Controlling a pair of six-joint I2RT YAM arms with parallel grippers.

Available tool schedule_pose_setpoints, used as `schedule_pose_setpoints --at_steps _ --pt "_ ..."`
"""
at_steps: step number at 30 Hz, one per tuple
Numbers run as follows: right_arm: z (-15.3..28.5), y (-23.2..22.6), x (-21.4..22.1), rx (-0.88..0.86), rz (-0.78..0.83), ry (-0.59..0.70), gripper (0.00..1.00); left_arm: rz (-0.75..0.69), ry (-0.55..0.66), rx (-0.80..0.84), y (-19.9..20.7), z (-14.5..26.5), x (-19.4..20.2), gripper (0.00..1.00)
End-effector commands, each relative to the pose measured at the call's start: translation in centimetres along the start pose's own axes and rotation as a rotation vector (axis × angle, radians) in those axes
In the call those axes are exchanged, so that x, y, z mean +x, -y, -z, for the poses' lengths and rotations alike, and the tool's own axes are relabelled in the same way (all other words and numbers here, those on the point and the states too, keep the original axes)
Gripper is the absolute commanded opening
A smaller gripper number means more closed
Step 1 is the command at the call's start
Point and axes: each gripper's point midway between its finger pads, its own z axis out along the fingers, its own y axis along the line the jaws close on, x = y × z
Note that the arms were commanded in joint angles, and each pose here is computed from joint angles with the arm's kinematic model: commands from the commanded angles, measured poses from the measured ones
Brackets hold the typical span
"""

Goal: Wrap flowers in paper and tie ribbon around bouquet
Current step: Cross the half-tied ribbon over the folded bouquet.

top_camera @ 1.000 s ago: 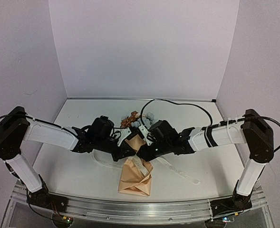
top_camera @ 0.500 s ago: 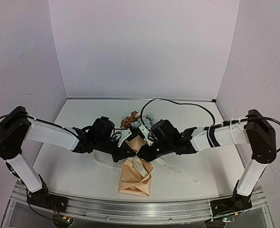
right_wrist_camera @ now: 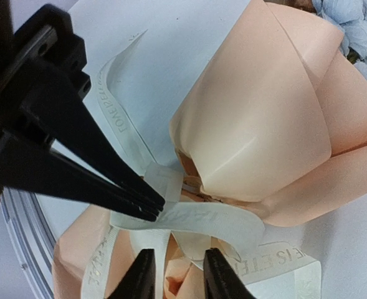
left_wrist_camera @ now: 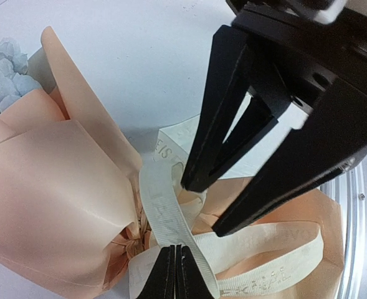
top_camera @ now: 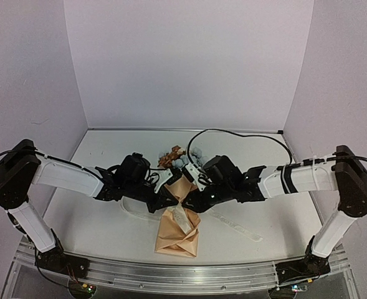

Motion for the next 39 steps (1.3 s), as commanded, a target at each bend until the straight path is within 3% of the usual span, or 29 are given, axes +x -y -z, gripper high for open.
schedule_pose_setpoints --at_steps 1,6,29,39 --pt "1.9 0.1 1.2 0.009 0.093 -0.008 0.34 -0.028 0.043 0.006 0.0 0.3 -2.1 0.03" --pt "2.4 0.0 2.6 -0.017 0.180 -0.032 0.41 -0.028 0.042 0.002 -0.1 0.3 -2.1 0.03" --pt "0.2 2.0 1.2 0.093 0.263 -0.029 0.35 -0.026 0.041 0.000 -0.2 0.1 -2.2 0.02" --pt "-0.4 2.1 1.4 0.094 0.252 -0.042 0.15 -0.027 0.038 -0.002 -0.2 0.1 -2.2 0.02"
